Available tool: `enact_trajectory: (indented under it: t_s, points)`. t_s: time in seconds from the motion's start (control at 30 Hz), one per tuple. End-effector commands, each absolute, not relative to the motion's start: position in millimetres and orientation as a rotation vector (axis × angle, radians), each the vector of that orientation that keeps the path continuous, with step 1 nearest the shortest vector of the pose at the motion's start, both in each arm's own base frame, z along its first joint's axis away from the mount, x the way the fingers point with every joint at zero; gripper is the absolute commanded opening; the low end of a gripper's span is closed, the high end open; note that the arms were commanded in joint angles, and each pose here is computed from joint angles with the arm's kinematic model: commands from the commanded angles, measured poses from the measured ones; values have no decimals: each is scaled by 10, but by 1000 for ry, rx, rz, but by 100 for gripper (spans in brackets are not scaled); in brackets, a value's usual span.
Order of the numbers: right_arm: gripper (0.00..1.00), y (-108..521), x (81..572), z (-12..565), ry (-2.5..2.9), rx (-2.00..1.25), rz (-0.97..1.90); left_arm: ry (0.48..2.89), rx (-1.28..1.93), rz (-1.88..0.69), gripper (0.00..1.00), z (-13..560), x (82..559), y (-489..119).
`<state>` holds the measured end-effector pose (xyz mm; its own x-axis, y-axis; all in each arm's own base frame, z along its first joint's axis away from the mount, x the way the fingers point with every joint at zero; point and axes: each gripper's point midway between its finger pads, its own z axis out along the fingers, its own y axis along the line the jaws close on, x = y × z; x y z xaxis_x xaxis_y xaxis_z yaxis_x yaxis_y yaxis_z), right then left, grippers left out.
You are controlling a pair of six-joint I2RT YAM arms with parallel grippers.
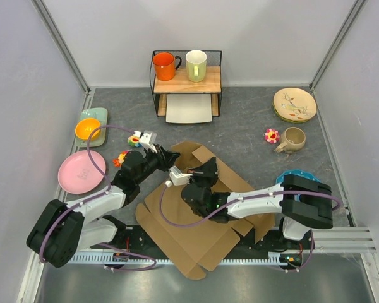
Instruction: Fold the paper box
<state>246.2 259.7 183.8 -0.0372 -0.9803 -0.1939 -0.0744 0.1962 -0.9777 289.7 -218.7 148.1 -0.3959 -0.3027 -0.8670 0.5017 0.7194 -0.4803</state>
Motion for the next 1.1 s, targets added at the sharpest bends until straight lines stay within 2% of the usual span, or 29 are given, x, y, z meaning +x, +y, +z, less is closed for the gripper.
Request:
enact_trajectory:
  t_s: [0.0, 0.2, 0.37, 0.57, 0.83, 0.93, 1.07]
  points:
    - [0, 2563, 2325, 1630, 1378, -1118, -1025, 1735, 169, -954, 27, 1722, 2862, -2283]
    - [0, 2584, 2227, 1513, 1367, -1126, -1029, 1798, 257, -1115, 20, 1623, 2603, -2463]
    - [0, 2577, 2176, 1590, 1361, -1113, -1033, 1842, 321, -1192, 19, 1632, 2382, -2502]
    - [0, 2517, 2163, 1618, 1357, -1117, -1044, 1829, 385, -1071, 28, 1820, 2322, -2343]
    - [0, 2508, 2167, 1731, 1357, -1105, -1049, 1825, 374, -894, 30, 1957, 2319, -1992]
    - [0, 2520, 2169, 1790, 1356, -1099, -1045, 1811, 368, -860, 35, 1981, 2312, -1918]
    - [0, 2529, 2167, 1867, 1354, -1090, -1042, 1820, 220, -766, 36, 1968, 2499, -1742]
